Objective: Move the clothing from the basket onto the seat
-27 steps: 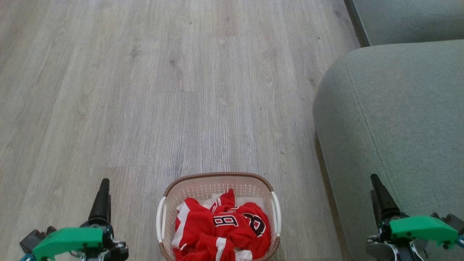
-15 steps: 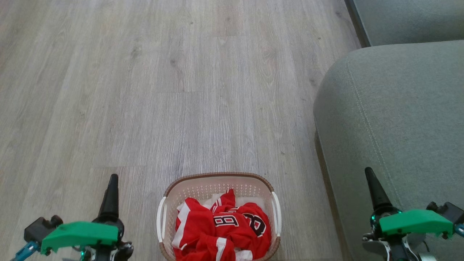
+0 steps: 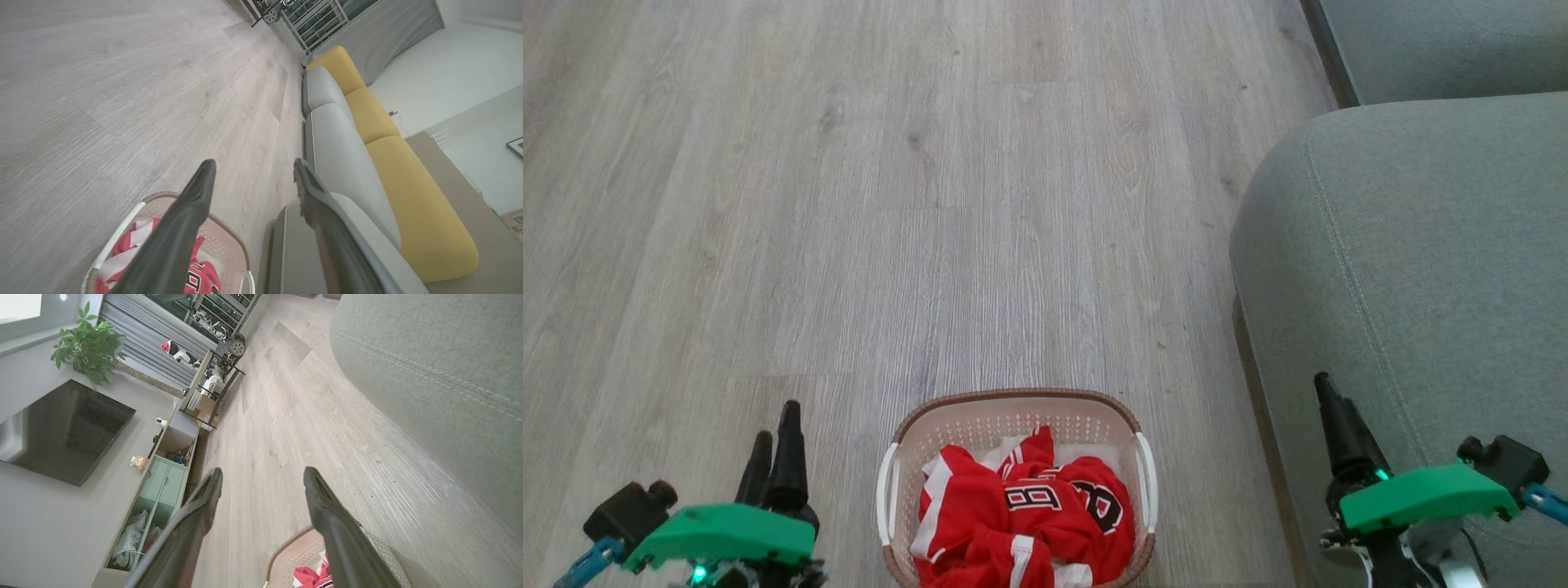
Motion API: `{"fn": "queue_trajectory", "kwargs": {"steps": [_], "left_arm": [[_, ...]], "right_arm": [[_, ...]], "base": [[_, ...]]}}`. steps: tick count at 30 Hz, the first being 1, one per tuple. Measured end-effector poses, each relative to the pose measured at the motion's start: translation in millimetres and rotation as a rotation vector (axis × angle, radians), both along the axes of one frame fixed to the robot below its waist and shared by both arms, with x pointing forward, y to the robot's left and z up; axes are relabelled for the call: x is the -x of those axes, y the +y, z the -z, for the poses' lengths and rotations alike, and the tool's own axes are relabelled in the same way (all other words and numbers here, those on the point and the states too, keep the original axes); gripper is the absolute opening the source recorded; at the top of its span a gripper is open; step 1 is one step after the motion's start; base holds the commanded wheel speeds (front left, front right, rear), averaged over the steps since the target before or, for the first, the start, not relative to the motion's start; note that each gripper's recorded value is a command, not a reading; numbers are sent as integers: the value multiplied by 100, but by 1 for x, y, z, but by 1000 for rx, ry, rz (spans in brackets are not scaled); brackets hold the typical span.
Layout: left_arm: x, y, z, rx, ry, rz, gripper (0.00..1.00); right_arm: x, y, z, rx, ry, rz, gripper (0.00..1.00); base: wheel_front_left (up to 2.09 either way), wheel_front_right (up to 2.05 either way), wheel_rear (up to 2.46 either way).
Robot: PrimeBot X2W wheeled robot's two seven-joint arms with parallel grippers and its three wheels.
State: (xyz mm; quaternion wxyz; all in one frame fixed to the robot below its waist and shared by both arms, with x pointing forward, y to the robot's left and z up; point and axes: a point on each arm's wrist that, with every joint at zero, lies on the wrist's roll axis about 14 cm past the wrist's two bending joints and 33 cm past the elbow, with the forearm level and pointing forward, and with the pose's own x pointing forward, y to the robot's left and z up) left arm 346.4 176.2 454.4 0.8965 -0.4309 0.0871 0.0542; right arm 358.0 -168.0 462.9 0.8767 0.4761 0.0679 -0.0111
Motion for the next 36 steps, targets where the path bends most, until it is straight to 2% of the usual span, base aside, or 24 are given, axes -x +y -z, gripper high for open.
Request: {"fn": "queue_trajectory", "kwargs": {"steps": [18,36], "left_arm": [[8,3,3,-269,16,24,100],[8,-2,-1,-491,-20,63,100]], "right_arm": [[0,13,-3,213,-38,-59,100],[-1,25,-12,395,-103,-106,100]], "base": [[0,0,0],[0,0,0]]}}
